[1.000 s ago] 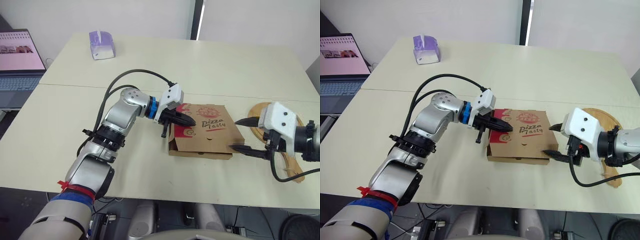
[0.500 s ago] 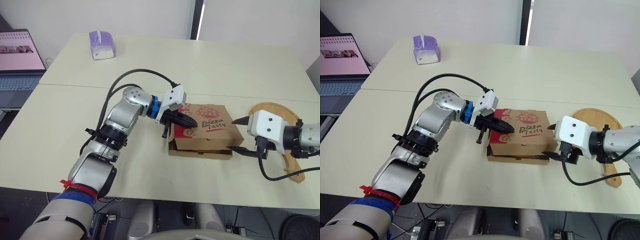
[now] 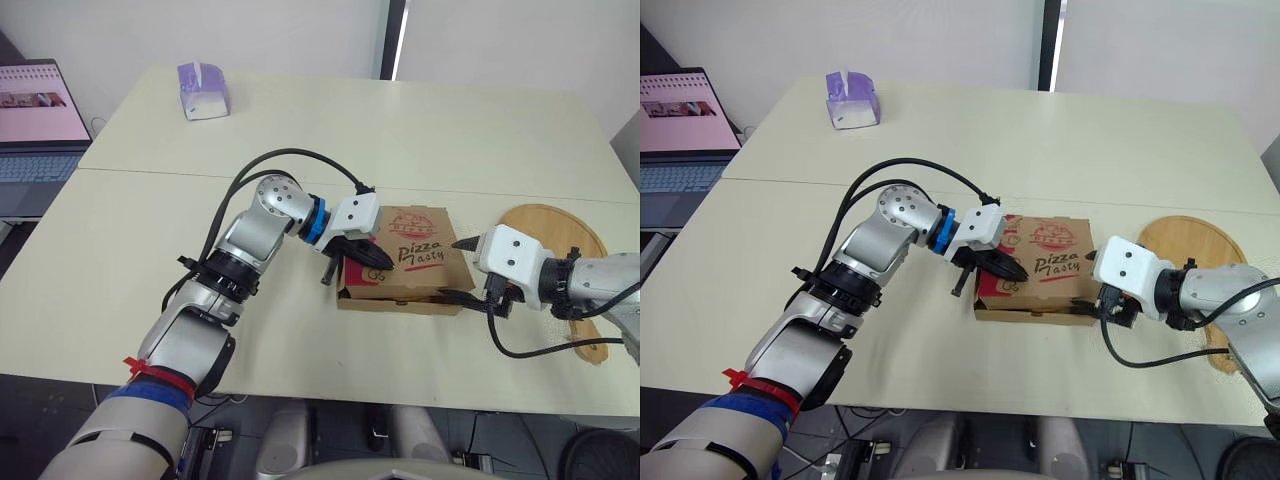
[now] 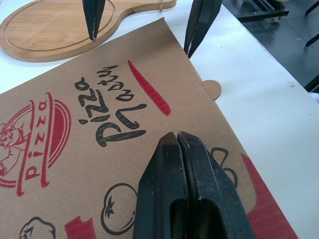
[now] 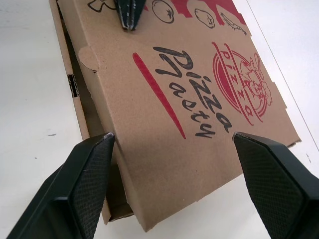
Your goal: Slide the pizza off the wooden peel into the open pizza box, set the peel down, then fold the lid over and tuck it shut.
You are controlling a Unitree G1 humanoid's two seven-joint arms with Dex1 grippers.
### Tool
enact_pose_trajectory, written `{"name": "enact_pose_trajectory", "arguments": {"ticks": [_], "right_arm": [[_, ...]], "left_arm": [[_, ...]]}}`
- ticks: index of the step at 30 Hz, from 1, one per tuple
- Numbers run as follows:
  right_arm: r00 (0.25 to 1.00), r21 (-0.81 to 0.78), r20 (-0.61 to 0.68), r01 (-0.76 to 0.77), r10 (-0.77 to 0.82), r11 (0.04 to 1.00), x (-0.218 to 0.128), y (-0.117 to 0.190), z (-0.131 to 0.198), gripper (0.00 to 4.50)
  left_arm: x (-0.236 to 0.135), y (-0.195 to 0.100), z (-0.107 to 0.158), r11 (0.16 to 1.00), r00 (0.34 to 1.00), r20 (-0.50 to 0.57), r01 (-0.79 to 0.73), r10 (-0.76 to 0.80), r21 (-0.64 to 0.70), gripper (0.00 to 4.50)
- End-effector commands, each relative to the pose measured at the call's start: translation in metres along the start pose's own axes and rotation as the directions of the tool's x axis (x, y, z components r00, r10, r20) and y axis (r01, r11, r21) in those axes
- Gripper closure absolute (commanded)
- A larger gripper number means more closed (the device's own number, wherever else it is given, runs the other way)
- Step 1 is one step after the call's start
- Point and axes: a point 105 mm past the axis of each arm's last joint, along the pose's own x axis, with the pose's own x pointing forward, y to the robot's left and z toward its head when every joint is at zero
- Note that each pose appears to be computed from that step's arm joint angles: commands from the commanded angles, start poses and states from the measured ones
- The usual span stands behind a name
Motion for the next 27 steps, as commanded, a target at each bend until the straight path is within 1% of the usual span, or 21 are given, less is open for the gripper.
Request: {"name": "enact_pose_trajectory", "arguments": {"ticks": [1,5,8,11,14,16,18,21,24,27], "right_arm": [[0.996,-0.005,0.059,0.062,-0.061,0.998,-0.014,-0.010,0.016,0.43],[0.993,0.025,0.039,0.109,-0.110,0.994,-0.028,-0.023,0.011,0.43],[0.995,0.051,0.036,0.096,-0.098,0.994,-0.032,-0.021,0.009,0.43],[0.987,0.096,-0.006,0.163,-0.163,0.982,-0.042,-0.035,-0.004,0.43],[0.971,0.100,-0.087,0.230,-0.221,0.968,-0.050,-0.047,-0.028,0.43],[0.972,0.094,-0.117,0.215,-0.203,0.972,-0.046,-0.042,-0.038,0.43],[0.980,0.091,-0.124,0.169,-0.157,0.981,-0.037,-0.031,-0.044,0.43],[0.990,0.102,-0.098,0.107,-0.097,0.989,-0.024,-0.015,-0.044,1.07],[0.999,0.125,-0.023,0.038,-0.035,0.991,-0.012,-0.002,-0.032,2.12],[0.999,0.151,0.039,-0.015,0.009,0.988,-0.007,0.005,-0.020,3.25]], "left_arm": [[-0.002,-0.001,0.000,1.000,1.000,0.001,-0.007,0.007,0.015,4.50],[-0.004,-0.002,-0.005,1.000,1.000,-0.008,-0.014,0.014,0.007,4.50],[-0.003,-0.004,-0.008,1.000,1.000,-0.012,-0.016,0.016,0.005,4.50],[-0.004,-0.005,-0.009,1.000,1.000,-0.016,-0.019,0.019,0.005,4.50],[-0.005,-0.005,-0.010,1.000,1.000,-0.017,-0.026,0.026,0.004,4.50],[-0.006,-0.005,-0.010,1.000,0.999,-0.017,-0.031,0.031,0.004,4.50],[-0.008,-0.005,-0.011,0.999,0.999,-0.017,-0.034,0.034,0.002,4.50],[-0.010,-0.005,-0.011,0.999,0.999,-0.018,-0.039,0.039,0.001,4.50],[-0.012,-0.004,-0.012,0.999,0.999,-0.019,-0.046,0.046,-0.001,4.50],[-0.014,-0.004,-0.012,0.999,0.998,-0.022,-0.052,0.052,-0.004,4.50]]}}
